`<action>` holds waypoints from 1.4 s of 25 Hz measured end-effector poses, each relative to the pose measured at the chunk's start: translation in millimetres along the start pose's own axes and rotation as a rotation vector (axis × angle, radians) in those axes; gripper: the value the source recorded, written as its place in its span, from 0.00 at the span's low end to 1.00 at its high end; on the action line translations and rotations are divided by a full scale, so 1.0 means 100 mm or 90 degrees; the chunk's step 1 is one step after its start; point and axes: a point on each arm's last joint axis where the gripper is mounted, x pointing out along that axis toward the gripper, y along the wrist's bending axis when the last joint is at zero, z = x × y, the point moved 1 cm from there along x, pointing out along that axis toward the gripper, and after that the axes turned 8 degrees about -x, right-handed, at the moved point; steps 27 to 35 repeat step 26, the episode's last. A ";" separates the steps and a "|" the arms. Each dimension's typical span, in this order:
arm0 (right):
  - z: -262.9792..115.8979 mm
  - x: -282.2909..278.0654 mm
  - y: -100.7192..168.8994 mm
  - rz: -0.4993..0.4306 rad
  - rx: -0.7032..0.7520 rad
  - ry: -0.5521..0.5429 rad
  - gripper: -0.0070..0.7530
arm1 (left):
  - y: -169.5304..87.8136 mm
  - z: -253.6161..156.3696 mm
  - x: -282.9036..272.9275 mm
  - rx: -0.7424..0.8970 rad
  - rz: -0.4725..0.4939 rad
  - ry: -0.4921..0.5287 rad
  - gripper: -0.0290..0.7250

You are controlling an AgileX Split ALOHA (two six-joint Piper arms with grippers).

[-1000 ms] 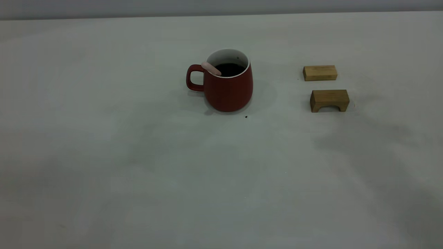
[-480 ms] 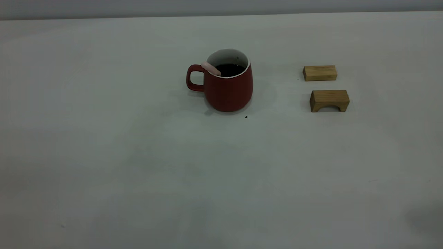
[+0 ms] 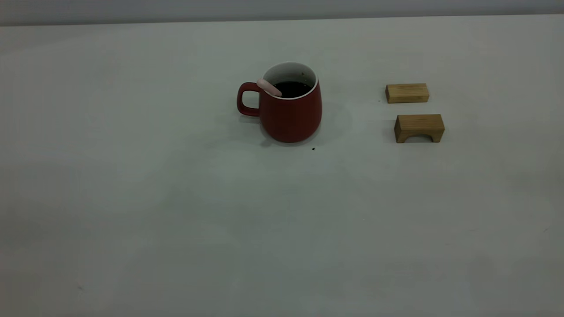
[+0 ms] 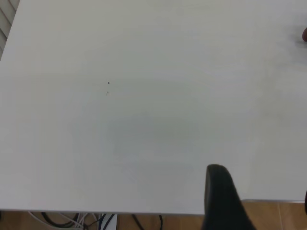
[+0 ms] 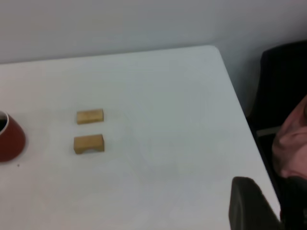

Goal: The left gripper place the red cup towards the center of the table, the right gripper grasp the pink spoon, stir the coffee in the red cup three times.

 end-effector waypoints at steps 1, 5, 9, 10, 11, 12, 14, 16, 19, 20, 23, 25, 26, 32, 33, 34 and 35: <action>-0.10 0.07 0.02 0.001 -0.002 0.004 0.28 | 0.00 0.00 0.00 0.000 0.000 0.000 0.67; -0.34 0.36 0.11 0.021 -0.004 0.033 0.29 | 0.00 0.00 0.00 0.000 0.000 0.000 0.67; -0.49 0.55 0.18 0.047 0.001 0.071 0.29 | 0.00 0.00 0.00 0.000 0.000 0.000 0.67; -0.50 0.56 0.19 0.048 0.001 0.076 0.29 | 0.00 0.00 0.00 0.000 0.000 0.000 0.67; -0.51 0.57 0.19 0.048 0.001 0.078 0.29 | 0.00 0.00 0.00 0.000 0.000 0.000 0.67; -0.51 0.57 0.19 0.048 0.001 0.079 0.30 | 0.00 0.00 0.00 0.000 0.000 0.000 0.67; -0.51 0.57 0.19 0.048 0.001 0.079 0.30 | 0.00 0.00 0.00 0.000 0.000 0.000 0.67; -0.51 0.57 0.19 0.048 0.001 0.079 0.31 | 0.00 0.00 0.00 0.000 0.000 0.000 0.67; -0.51 0.57 0.19 0.048 0.001 0.079 0.31 | 0.00 0.00 0.00 0.000 0.000 0.000 0.67; -0.51 0.57 0.19 0.049 0.000 0.079 0.31 | 0.00 0.00 0.00 0.000 0.000 0.000 0.67; -0.51 0.57 0.19 0.049 0.000 0.079 0.31 | 0.00 0.00 0.00 0.000 0.000 0.000 0.67; -0.51 0.57 0.19 0.049 0.000 0.079 0.31 | 0.00 0.00 0.00 0.000 0.000 0.000 0.67; -0.51 0.57 0.19 0.049 0.000 0.079 0.31 | 0.00 0.00 0.00 0.000 0.000 0.000 0.67; -0.51 0.57 0.19 0.049 0.000 0.079 0.31 | 0.00 0.00 0.00 0.000 0.000 0.000 0.67; -0.51 0.57 0.19 0.049 0.000 0.079 0.31 | 0.00 0.00 0.00 0.000 0.000 0.000 0.67; -0.51 0.57 0.19 0.049 0.000 0.079 0.31 | 0.00 0.00 0.00 0.000 0.000 0.000 0.67; -0.51 0.57 0.19 0.049 0.000 0.079 0.31 | 0.00 0.00 0.00 0.000 0.000 0.000 0.67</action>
